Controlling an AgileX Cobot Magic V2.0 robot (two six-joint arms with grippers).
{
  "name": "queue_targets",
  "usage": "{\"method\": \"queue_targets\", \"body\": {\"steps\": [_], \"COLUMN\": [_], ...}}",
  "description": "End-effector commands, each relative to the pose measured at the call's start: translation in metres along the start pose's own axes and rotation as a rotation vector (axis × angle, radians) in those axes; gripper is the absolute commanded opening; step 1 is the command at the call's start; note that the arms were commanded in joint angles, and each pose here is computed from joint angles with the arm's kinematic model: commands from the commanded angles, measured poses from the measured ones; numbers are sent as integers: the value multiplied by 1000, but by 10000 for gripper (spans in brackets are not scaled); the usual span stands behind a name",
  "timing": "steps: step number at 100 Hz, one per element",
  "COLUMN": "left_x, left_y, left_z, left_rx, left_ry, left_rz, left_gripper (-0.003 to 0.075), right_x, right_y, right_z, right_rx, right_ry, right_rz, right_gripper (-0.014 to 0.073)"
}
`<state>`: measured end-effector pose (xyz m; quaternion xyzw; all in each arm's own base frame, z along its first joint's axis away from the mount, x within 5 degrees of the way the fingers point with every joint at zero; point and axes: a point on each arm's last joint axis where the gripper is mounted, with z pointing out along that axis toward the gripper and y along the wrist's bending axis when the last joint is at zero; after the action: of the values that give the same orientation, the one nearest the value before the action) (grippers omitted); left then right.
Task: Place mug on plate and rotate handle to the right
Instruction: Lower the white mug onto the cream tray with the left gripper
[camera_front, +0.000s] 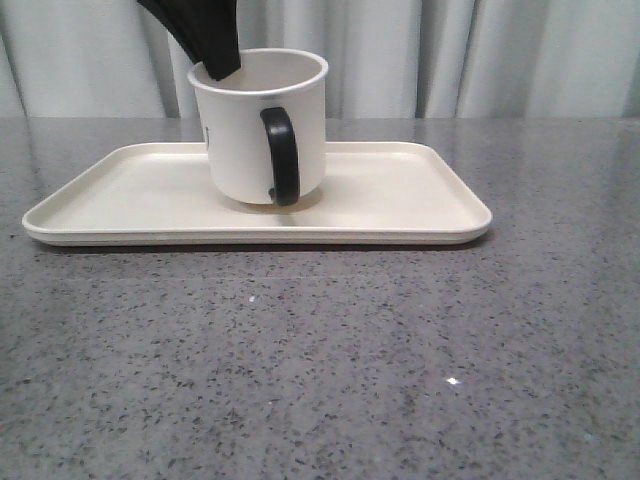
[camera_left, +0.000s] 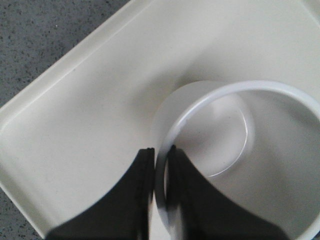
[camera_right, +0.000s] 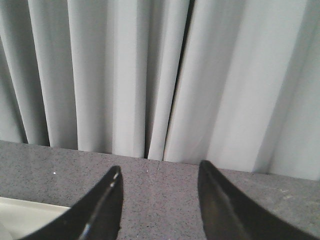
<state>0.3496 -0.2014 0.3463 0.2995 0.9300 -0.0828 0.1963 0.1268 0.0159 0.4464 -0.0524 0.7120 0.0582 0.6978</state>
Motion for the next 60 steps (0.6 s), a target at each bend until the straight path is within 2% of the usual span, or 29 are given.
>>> {"method": "queue_targets", "body": {"steps": [1, 60], "left_x": [-7, -6], "left_y": [-7, -6], "left_z": [-30, -23], "left_rx": [15, 18], "left_ry": [-127, -96], "left_rz": [8, 5], "left_gripper": [-20, -20], "right_x": [-15, -14], "right_y": [-2, -2], "right_z": [-3, -3], "right_rx": [22, 20], "right_ry": [-87, -80], "right_rz": [-10, -10], "right_gripper": [367, 367]}}
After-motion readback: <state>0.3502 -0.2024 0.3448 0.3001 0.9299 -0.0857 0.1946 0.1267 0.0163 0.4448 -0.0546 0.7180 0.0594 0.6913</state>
